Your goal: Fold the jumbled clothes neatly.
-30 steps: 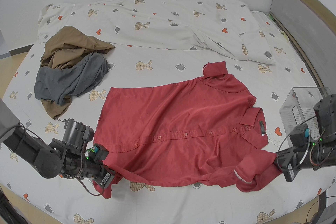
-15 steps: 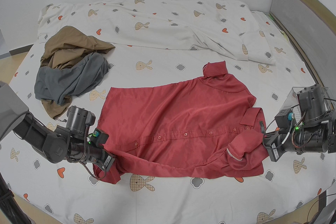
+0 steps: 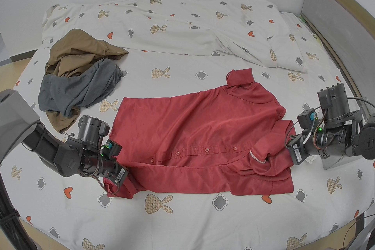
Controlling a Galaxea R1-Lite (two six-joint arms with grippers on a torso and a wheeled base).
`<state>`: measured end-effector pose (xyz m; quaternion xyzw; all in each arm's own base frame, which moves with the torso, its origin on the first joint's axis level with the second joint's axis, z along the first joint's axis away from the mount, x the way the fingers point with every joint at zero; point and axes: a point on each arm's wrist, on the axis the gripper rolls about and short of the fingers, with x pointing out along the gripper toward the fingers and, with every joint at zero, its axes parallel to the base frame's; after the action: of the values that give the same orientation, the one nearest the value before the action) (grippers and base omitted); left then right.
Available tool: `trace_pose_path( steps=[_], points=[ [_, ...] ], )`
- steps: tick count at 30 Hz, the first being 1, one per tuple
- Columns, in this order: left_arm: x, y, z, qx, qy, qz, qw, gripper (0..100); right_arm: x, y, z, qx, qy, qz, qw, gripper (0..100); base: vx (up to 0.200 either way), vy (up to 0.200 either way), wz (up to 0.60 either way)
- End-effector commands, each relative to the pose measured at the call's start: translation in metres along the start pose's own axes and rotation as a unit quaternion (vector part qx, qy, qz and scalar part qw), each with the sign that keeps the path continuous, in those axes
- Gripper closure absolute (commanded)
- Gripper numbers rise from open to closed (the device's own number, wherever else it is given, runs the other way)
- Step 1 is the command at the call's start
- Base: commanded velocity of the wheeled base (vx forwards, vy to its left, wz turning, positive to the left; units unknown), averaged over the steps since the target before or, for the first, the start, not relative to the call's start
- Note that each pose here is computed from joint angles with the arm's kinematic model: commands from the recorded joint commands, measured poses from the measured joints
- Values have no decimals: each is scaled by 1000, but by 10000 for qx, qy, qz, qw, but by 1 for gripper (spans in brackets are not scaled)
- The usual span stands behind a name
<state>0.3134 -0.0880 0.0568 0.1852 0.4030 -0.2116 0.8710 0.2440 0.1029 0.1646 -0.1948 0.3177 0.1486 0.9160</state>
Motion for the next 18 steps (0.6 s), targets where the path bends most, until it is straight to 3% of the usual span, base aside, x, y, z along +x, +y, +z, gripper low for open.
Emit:
trace_pose_path(
  steps=[1, 2, 3, 9, 18],
  points=[
    [6, 4, -3, -58, 78, 20, 10000, 0, 22, 1, 5, 101, 92, -29, 9999, 100, 0, 0, 0],
    [7, 4, -4, -66, 101, 17, 9999, 0, 28, 1, 7, 143, 28, -57, 9999, 100, 0, 0, 0],
    [8, 4, -5, -75, 122, 10, 9999, 0, 34, 1, 11, 204, -106, -83, 9997, 0, 0, 0, 0],
    [5, 4, -3, -79, 69, 19, 9999, 0, 43, -2, 21, 587, -524, -179, 9967, 0, 0, 0, 0],
    [-26, 15, 2, -231, -280, 235, 9991, 0, 16, -8, 19, 676, -751, -185, 9947, 0, 0, 0, 0]
  ],
)
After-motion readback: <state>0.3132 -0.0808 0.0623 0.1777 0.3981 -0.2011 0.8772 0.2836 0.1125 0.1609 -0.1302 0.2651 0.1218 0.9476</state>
